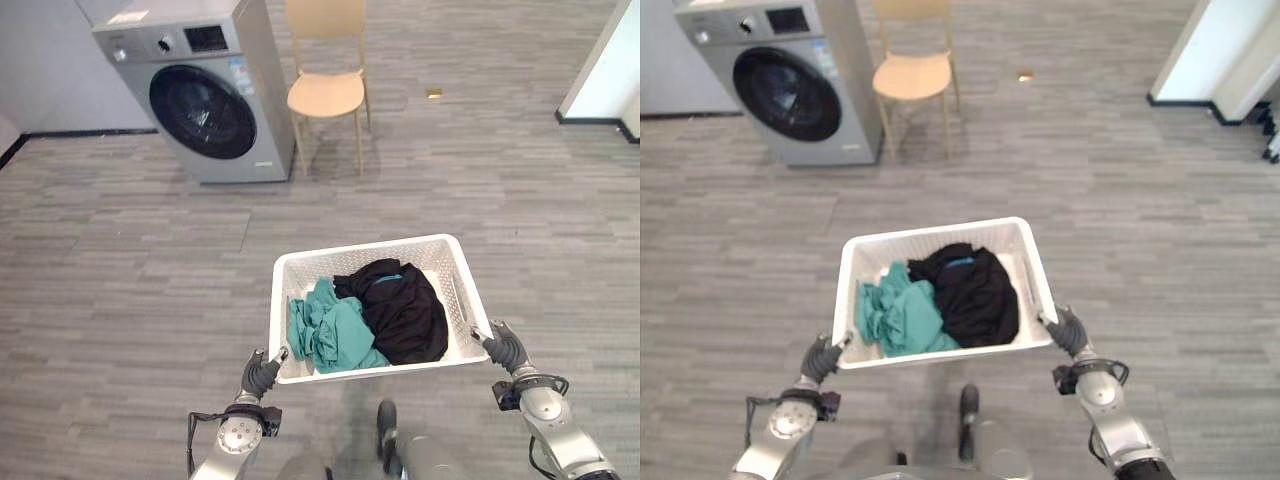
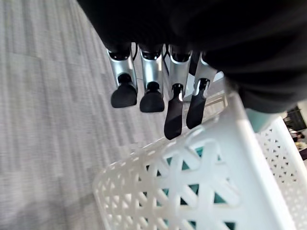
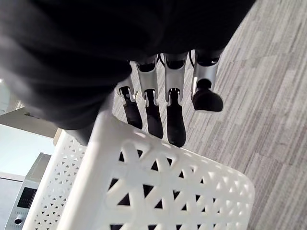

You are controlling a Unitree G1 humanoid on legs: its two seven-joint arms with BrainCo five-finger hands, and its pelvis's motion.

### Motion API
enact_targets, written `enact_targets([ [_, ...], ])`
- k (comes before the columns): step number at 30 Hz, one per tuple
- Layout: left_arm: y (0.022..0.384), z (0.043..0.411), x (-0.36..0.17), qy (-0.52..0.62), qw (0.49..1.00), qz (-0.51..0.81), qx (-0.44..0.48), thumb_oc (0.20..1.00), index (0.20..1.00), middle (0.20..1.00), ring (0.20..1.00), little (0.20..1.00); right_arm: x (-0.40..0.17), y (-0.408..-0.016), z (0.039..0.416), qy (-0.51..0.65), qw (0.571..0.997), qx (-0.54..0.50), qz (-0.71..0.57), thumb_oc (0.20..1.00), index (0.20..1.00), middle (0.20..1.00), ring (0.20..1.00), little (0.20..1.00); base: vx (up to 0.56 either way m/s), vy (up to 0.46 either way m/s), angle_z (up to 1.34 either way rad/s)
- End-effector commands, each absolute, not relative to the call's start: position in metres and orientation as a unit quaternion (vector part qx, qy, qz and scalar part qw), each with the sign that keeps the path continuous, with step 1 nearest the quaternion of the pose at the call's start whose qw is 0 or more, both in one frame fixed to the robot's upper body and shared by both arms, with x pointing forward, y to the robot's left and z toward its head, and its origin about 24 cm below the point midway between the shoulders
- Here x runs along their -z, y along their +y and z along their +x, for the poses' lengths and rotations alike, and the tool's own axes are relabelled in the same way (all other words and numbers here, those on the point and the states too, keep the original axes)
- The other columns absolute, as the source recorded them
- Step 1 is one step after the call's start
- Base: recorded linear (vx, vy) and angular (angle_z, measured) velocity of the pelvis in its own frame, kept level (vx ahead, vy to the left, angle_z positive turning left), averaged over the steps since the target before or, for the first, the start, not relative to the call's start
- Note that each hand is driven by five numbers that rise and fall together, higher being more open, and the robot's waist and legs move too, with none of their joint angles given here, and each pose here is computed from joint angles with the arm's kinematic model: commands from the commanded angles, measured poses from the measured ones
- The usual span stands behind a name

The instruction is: Grab the laundry basket,head to the washer,open it,put in the laundry and shut it.

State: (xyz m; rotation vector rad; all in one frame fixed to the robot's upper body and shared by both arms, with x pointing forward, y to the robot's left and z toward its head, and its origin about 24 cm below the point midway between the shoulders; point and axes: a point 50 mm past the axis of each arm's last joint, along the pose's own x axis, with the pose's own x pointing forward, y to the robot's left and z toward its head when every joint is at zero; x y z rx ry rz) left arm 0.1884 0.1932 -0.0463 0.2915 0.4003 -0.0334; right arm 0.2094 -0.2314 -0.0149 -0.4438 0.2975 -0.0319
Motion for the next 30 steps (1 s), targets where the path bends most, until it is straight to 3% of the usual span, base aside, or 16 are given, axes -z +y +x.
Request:
enact_targets([
  [1,0.178,0.216,0.004,0.072,0.994,0.076,0.029,0.2,0.2,0.2,0.2,0.2,-0.022,-0.213,0.219,0.033,0.988,-0.013,-0.152,0.2,0.2,0.2,0.2,0.2,0.58,0.052,-0.49],
  [11,0.186,0.209,0.009,0.09,0.992,0.08,0.021,0.2,0.2,0.2,0.2,0.2,-0.015,-0.215,0.216,0.052,0.984,-0.012,-0.168,0.2,0.2,0.2,0.2,0.2,0.47,0.105,-0.55],
  [20,0.192,0.217,0.006,0.086,0.991,0.098,0.016,0.2,0.2,0.2,0.2,0.2,-0.014,-0.195,0.221,0.04,0.986,-0.046,-0.158,0.2,0.2,0.2,0.2,0.2,0.39,0.189,0.22],
  [30,0.19,0.21,0.012,0.094,0.99,0.102,0.023,0.2,0.2,0.2,0.2,0.2,-0.007,-0.204,0.214,0.063,0.986,-0.037,-0.153,0.2,0.2,0.2,0.2,0.2,0.37,-0.056,0.5],
])
